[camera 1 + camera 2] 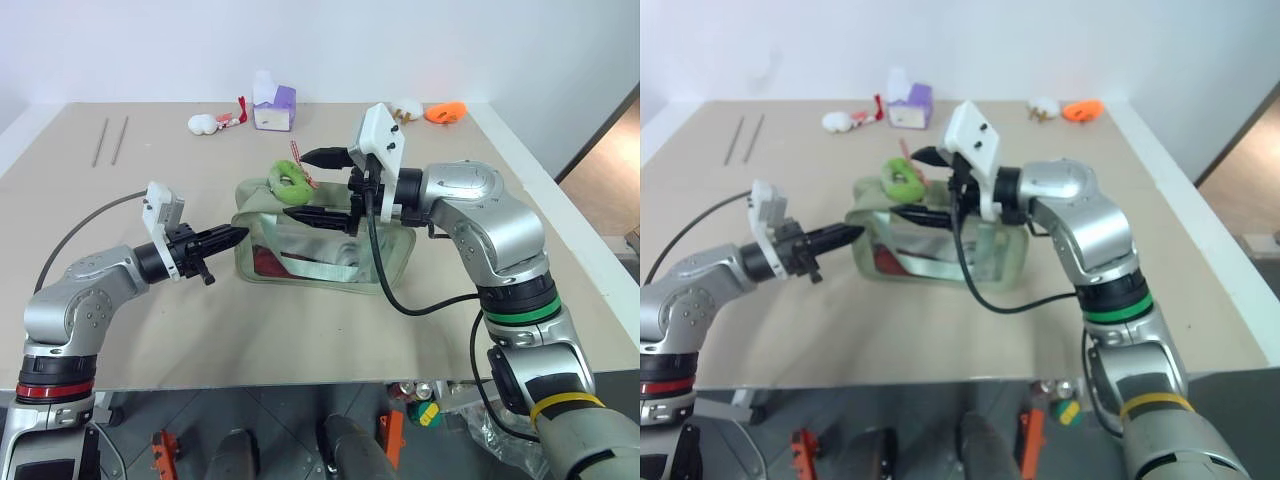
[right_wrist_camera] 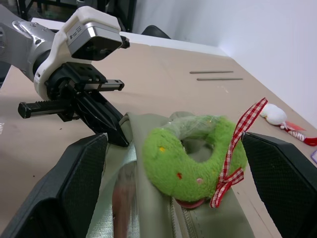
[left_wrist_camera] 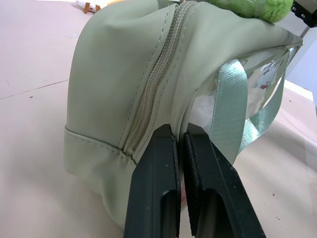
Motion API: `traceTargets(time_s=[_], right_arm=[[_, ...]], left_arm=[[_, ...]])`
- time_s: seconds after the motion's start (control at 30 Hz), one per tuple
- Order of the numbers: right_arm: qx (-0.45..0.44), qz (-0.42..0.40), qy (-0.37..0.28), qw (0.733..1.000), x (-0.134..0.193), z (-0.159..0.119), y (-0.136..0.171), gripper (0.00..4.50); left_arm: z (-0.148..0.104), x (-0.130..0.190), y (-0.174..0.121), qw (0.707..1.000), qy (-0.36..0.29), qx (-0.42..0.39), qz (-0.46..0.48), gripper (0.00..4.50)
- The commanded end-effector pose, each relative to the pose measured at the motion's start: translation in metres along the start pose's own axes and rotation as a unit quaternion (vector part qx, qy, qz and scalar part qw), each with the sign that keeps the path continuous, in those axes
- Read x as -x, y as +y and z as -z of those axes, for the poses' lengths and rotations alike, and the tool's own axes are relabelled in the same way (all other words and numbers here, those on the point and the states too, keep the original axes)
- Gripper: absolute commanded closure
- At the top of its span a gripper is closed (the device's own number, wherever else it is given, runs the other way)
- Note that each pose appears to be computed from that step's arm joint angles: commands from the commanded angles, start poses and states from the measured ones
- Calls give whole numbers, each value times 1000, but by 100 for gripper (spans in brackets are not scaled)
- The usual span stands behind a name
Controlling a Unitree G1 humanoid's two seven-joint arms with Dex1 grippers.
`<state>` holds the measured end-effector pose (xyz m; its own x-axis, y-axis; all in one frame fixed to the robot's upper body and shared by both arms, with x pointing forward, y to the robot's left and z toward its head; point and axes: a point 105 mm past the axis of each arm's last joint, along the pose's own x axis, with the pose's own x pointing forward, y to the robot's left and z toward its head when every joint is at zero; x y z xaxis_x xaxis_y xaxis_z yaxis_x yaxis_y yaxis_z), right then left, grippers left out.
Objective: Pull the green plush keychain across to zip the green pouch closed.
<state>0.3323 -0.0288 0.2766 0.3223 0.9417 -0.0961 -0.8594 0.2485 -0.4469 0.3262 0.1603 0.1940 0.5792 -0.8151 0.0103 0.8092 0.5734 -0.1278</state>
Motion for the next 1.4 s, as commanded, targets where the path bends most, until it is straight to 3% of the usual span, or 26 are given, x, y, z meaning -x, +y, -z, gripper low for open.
traceTargets(time_s=[0.03,0.07,0.1,0.5,0.87,1.1,1.4], right_arm=[[27,-6,-11,1000,-1,-12,1,2],[29,-7,-8,1000,-1,-11,1,2],[31,-8,-6,999,-1,-11,1,58],[41,-11,6,999,-2,-6,1,448],[52,4,12,999,3,-7,-7,448],[96,103,70,988,63,-5,-58,448],[157,131,171,964,122,-1,-69,448]], left_arm=[[-13,3,-1,1000,-16,-19,-1,450],[-13,3,-1,1000,-16,-19,-2,450],[-13,4,-1,1000,-17,-19,-2,450],[-15,6,-1,1000,-23,-19,-7,450],[-15,5,-1,999,-27,-16,-7,450],[-14,4,-2,1000,-27,-14,-6,450],[-12,2,-3,1000,-24,-11,-2,450]])
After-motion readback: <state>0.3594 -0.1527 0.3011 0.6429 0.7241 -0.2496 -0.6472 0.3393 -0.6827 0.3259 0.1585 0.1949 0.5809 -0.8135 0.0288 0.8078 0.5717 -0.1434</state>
